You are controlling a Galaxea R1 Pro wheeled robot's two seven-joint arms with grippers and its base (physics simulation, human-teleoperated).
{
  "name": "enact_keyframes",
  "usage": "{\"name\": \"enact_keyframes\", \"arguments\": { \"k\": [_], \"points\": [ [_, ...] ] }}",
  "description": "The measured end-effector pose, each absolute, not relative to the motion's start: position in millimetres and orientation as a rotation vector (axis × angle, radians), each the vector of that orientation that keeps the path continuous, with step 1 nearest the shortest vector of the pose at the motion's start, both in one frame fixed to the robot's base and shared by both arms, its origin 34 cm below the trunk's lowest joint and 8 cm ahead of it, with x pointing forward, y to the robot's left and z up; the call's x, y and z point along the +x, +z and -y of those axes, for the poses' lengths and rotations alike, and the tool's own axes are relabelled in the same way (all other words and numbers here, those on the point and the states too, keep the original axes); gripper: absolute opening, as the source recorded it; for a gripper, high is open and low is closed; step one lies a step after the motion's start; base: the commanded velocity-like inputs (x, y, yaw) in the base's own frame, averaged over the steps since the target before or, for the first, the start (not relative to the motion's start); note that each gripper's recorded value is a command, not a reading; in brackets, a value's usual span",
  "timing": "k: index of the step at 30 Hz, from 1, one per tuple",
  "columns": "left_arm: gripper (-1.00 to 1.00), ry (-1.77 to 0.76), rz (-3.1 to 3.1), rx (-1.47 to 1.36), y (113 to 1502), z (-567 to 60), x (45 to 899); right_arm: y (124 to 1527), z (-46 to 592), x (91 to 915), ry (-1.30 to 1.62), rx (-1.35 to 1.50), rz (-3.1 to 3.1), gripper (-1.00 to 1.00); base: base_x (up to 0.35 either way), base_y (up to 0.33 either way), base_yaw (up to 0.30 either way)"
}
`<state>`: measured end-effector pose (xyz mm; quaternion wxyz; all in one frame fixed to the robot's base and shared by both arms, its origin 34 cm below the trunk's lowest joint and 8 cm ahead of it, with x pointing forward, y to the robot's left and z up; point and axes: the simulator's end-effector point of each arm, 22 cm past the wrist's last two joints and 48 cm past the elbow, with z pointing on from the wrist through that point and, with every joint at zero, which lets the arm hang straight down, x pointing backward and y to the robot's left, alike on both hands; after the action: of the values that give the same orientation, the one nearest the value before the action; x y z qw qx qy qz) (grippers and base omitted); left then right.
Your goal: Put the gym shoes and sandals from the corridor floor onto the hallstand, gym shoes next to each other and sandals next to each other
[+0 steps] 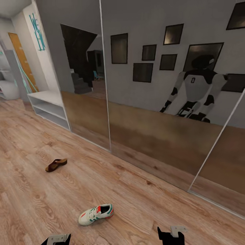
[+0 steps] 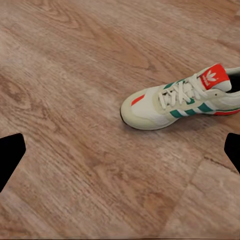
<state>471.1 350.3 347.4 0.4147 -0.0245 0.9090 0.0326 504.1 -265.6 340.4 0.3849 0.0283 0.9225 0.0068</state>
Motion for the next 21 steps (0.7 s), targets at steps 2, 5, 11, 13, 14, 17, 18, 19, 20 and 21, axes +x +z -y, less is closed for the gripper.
{"name": "enact_keyframes", "arguments": {
  "k": [2,5,11,13,14,17,18,19,20,21],
  "points": [
    [1.0,0.082,-2.285,-0.061,346.9,-350.3,470.8,339.8,265.3,503.7,0.018,0.072,-2.352,1.0,0.0,0.0,0.268],
    [1.0,0.082,-2.287,-0.061,346.1,-350.3,470.1,338.9,264.9,502.9,0.018,0.073,-2.354,1.0,0.0,0.0,0.263],
    [1.0,0.083,-2.291,-0.061,344.5,-350.3,468.9,336.8,264.5,501.4,0.019,0.073,-2.359,1.0,0.0,0.0,0.252],
    [1.0,0.082,-2.293,-0.061,343.8,-349.9,468.3,336.0,264.5,500.7,0.019,0.073,-2.362,1.0,0.0,0.0,0.244],
    [1.0,0.082,-2.294,-0.061,343.4,-349.7,468.0,335.6,264.5,500.4,0.019,0.073,-2.363,1.0,0.0,0.0,0.242],
    [1.0,0.082,-2.296,-0.061,342.6,-350.0,467.4,334.5,264.5,499.5,0.019,0.073,-2.366,1.0,0.0,0.0,0.239],
    [1.0,0.083,-2.297,-0.061,342.3,-350.0,467.1,334.1,264.5,499.2,0.019,0.073,-2.367,1.0,0.0,0.0,0.236],
    [1.0,0.083,-2.298,-0.061,342.0,-350.1,466.9,333.7,264.5,498.9,0.019,0.073,-2.368,1.0,0.0,0.0,0.234],
    [1.0,0.083,-2.298,-0.061,341.6,-350.2,466.7,333.3,264.5,498.6,0.019,0.073,-2.369,1.0,0.0,0.0,0.231],
    [1.0,0.082,-2.299,-0.061,341.3,-349.7,466.4,333.0,264.5,498.4,0.019,0.073,-2.369,1.0,0.0,0.0,0.23]
  ]
}}
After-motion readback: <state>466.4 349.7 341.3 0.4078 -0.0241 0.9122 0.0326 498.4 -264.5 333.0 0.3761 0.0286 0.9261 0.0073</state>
